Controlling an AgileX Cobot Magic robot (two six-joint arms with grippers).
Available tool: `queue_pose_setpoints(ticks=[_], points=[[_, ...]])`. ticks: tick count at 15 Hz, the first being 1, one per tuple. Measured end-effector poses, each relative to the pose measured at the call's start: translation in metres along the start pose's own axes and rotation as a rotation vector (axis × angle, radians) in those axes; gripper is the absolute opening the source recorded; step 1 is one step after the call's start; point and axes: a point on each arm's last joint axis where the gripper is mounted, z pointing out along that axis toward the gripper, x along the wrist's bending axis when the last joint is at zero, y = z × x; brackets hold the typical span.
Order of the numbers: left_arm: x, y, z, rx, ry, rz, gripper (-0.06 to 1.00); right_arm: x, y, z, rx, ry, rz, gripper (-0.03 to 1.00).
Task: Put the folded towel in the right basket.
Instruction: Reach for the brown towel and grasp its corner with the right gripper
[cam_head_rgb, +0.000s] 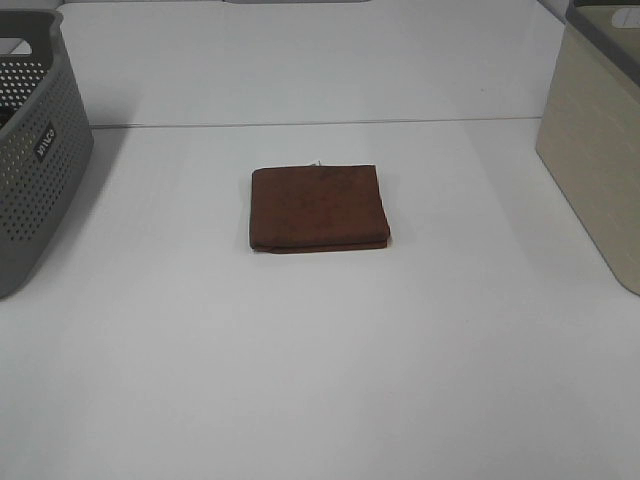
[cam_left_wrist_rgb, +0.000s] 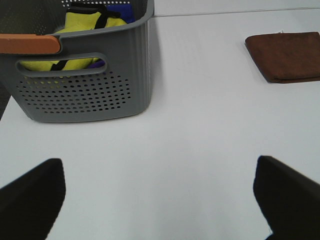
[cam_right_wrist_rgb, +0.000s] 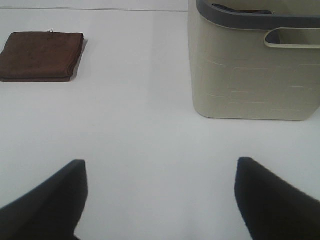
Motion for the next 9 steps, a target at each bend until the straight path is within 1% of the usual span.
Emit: queue_pose_setpoints(ticks=[9], points=[[0.0,0.0,0.0,0.0,0.0,0.0,0.97,0.0,0.0,0.0,0.0,0.0,0.0,0.77]])
